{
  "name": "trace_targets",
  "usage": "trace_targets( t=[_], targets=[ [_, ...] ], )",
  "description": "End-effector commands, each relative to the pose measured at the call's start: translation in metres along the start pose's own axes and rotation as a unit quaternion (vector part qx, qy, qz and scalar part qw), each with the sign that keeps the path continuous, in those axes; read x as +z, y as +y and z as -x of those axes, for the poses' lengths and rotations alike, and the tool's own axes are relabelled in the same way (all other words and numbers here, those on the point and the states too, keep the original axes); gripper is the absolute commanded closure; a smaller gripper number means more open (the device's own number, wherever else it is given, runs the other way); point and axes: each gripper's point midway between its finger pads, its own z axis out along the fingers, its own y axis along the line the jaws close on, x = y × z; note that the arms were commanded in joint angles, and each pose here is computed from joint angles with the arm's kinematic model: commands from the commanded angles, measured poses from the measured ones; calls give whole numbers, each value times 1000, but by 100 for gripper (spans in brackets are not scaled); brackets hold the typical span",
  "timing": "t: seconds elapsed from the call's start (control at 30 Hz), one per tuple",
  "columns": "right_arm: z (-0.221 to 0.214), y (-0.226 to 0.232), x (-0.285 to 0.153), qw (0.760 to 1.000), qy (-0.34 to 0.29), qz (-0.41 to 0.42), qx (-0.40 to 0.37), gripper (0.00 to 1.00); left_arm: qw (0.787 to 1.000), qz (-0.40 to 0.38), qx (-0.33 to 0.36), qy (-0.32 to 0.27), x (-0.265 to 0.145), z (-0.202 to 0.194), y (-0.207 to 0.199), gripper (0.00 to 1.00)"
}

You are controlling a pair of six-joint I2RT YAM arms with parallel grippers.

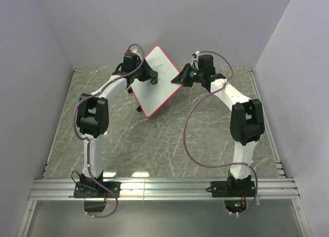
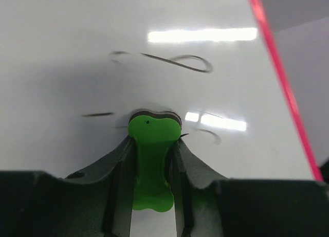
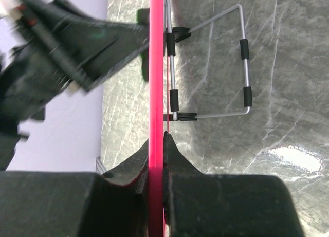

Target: Erase the whiteboard

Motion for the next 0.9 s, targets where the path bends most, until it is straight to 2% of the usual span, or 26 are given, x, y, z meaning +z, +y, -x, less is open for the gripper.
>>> trace_targets(
  t=[0.0, 0.17, 0.27, 0.43, 0.73, 0.87],
  targets=[
    [-18, 71, -18, 995, 30, 81, -44, 100, 991, -57, 8, 119, 4, -105, -60, 100],
    [-24, 72, -15, 995, 38, 80, -46, 100, 992, -76, 26, 97, 17, -90, -77, 100],
    [-27, 74, -16, 995, 41, 77, -52, 100, 994, -44, 34, 95, 40, -84, -62, 100],
    [-25, 78, -22, 995, 39, 70, -65, 100, 995, 10, 13, 102, 62, -75, -10, 100],
    [-19, 85, -23, 994, 32, 79, -66, 100, 988, 84, -1, 127, 41, -105, 68, 100],
    [-17, 83, -19, 994, 32, 78, -65, 100, 986, 80, -10, 145, 46, -102, 71, 100]
  ],
)
